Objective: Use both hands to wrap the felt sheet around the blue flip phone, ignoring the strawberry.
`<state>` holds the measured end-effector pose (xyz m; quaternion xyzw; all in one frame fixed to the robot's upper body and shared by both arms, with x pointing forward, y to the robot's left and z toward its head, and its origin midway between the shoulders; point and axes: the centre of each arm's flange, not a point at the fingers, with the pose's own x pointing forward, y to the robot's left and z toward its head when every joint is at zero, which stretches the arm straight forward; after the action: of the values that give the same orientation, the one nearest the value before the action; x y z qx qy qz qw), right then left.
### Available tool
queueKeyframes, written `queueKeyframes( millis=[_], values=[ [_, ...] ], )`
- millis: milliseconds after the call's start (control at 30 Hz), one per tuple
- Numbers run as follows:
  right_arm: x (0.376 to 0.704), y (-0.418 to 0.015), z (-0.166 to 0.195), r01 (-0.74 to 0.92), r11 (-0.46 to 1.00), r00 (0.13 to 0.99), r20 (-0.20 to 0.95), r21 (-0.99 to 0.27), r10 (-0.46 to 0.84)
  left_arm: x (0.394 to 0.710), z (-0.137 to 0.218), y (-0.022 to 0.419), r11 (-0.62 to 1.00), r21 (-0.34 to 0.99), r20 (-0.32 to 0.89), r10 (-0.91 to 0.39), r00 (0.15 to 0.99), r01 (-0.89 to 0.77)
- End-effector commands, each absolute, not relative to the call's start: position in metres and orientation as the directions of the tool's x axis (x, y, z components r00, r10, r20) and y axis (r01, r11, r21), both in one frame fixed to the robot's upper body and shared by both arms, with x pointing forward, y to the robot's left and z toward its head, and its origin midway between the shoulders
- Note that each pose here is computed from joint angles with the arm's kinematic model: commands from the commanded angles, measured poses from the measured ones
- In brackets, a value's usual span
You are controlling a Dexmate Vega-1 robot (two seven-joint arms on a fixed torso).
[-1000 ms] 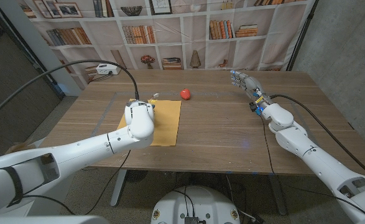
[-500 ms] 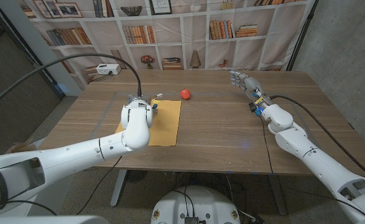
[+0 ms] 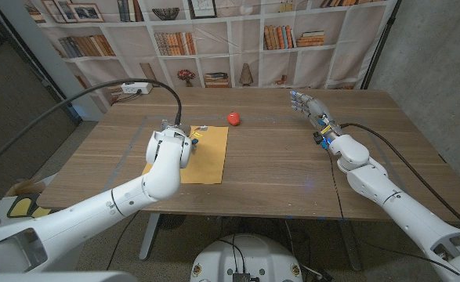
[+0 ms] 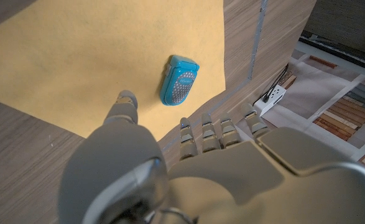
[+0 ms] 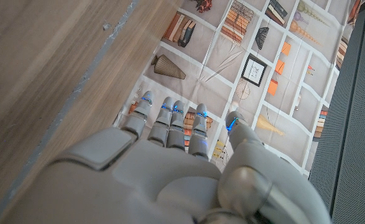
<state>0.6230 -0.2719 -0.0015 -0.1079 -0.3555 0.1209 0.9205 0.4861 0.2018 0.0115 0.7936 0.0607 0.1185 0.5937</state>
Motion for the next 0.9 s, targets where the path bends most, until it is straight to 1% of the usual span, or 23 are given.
queueKeyframes(
  millis=[33,133,433,667,900],
  values=[
    [0.615,-0.263,-0.007,-0.145,0.948,0.715,0.632,-0.282,0.297,0.466,-0.004,0.215,-0.404,0.912,0.065,0.298,0.952,0.064],
    [0.615,-0.262,-0.007,-0.146,0.948,0.714,0.634,-0.282,0.298,0.464,-0.01,0.216,-0.45,0.891,0.09,0.313,0.946,0.064],
    [0.618,-0.255,-0.006,-0.15,0.946,0.712,0.633,-0.286,0.304,0.466,-0.027,0.229,-0.543,0.821,0.082,0.414,0.907,0.174],
    [0.621,-0.252,-0.004,-0.153,0.945,0.713,0.63,-0.289,0.308,0.469,-0.039,0.235,-0.573,0.785,0.08,0.472,0.878,0.236],
    [0.624,-0.249,0.001,-0.157,0.944,0.711,0.63,-0.29,0.312,0.472,-0.06,0.24,-0.646,0.702,0.11,0.513,0.851,0.299]
  ],
)
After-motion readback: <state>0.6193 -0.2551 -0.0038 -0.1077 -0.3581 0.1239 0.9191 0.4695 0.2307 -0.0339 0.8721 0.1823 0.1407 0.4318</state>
